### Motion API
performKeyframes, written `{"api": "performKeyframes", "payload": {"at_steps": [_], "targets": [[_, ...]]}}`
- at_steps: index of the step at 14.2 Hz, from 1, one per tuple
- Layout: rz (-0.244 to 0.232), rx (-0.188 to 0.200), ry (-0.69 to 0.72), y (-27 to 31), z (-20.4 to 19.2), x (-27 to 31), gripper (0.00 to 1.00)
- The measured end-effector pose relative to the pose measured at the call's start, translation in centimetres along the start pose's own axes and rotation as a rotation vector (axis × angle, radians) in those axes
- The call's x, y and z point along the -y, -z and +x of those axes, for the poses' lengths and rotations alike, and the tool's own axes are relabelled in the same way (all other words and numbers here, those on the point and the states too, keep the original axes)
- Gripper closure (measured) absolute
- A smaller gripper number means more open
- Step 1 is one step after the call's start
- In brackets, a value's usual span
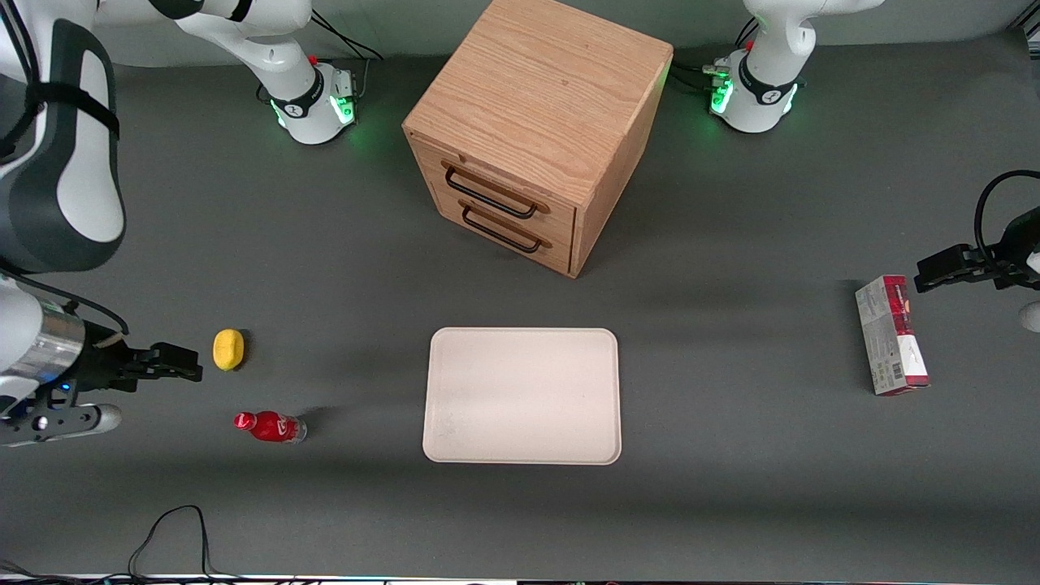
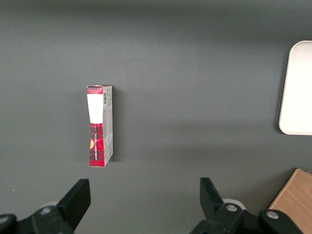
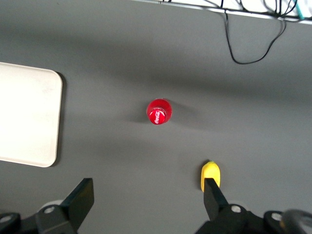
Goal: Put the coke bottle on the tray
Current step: 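Lower the open right gripper over the bottle and close on it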
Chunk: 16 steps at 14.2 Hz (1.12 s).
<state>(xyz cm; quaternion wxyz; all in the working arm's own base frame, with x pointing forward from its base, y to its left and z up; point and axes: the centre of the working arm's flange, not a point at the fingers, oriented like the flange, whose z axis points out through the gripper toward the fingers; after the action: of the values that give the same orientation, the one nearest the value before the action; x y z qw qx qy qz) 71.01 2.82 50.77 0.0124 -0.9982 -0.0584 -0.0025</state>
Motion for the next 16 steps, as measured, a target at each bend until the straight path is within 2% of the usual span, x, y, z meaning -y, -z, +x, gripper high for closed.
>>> {"api": "performKeyframes", "payload": {"at_steps": [6,11,16], "targets": [[-0.005,0.038,0.002,-9.5,2.9,-0.4,0.00],[-0.006,0.001,0.003,-15.7,4.3,-0.5,0.00],[-0.005,0.012,0.004,-19.2,3.8,-0.4,0.00]]}}
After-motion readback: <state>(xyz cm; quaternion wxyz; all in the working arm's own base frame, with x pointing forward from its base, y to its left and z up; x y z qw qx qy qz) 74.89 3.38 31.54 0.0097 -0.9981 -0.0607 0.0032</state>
